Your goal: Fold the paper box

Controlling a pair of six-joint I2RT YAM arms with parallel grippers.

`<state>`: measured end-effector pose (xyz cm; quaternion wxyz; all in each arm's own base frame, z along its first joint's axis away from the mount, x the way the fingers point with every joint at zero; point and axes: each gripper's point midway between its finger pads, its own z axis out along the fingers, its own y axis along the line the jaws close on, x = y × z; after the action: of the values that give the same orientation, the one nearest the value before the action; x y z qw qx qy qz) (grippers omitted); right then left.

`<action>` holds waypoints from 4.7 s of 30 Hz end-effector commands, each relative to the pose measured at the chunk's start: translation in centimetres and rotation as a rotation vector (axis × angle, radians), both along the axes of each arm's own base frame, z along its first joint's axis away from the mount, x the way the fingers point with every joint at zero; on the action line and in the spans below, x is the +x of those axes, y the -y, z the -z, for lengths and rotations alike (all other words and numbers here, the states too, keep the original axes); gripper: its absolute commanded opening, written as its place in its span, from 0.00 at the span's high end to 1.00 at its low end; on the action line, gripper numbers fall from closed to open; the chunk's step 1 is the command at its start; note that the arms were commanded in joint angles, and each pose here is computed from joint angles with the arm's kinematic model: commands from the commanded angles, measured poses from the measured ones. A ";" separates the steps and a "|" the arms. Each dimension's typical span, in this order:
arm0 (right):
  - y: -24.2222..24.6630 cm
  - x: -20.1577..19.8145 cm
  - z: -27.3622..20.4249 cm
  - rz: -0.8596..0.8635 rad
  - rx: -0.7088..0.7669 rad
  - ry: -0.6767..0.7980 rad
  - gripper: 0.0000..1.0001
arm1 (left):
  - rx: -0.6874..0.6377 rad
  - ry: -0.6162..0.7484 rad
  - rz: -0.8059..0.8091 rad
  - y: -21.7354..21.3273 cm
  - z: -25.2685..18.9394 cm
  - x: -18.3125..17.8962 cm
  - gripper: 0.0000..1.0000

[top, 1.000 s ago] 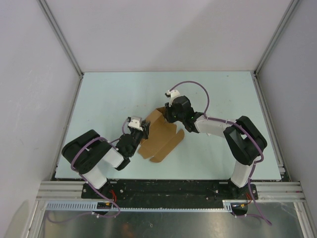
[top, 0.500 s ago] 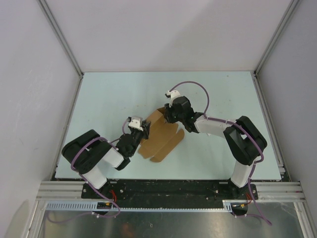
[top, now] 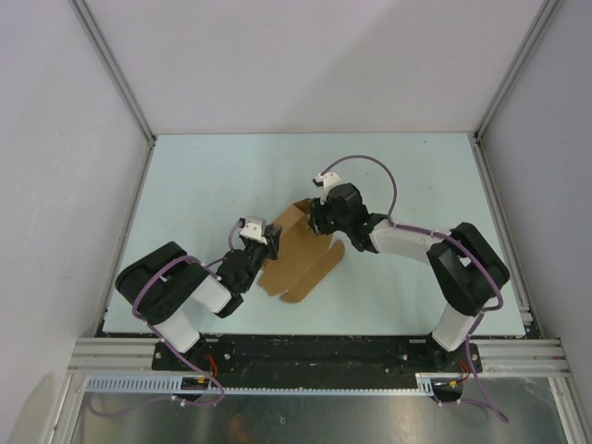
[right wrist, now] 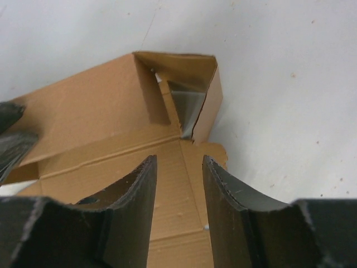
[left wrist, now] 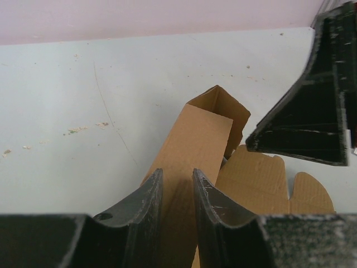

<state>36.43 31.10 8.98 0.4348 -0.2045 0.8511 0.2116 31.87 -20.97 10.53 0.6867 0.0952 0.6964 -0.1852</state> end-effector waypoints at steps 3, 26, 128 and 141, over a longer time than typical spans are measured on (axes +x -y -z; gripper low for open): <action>1.3 -1.0 -4.4 0.008 0.161 0.072 0.56 | 0.066 -0.113 0.010 -0.1 3.7 -0.8 0.67; 1.0 0.0 2.7 0.021 0.266 -0.076 1.00 | 0.069 -0.114 0.003 -0.2 3.7 -0.7 0.67; 0.7 4.5 1.9 0.146 0.240 0.252 0.54 | 0.102 -0.131 -0.024 -0.9 4.8 -0.7 0.68; -0.2 4.7 1.7 0.148 0.283 0.226 0.76 | 0.101 -0.131 -0.020 -0.8 4.8 -0.6 0.67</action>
<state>40.22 29.96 5.44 0.5492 -0.1095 0.7905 0.2478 32.24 -20.82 10.48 0.6910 0.0868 0.6950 -0.1787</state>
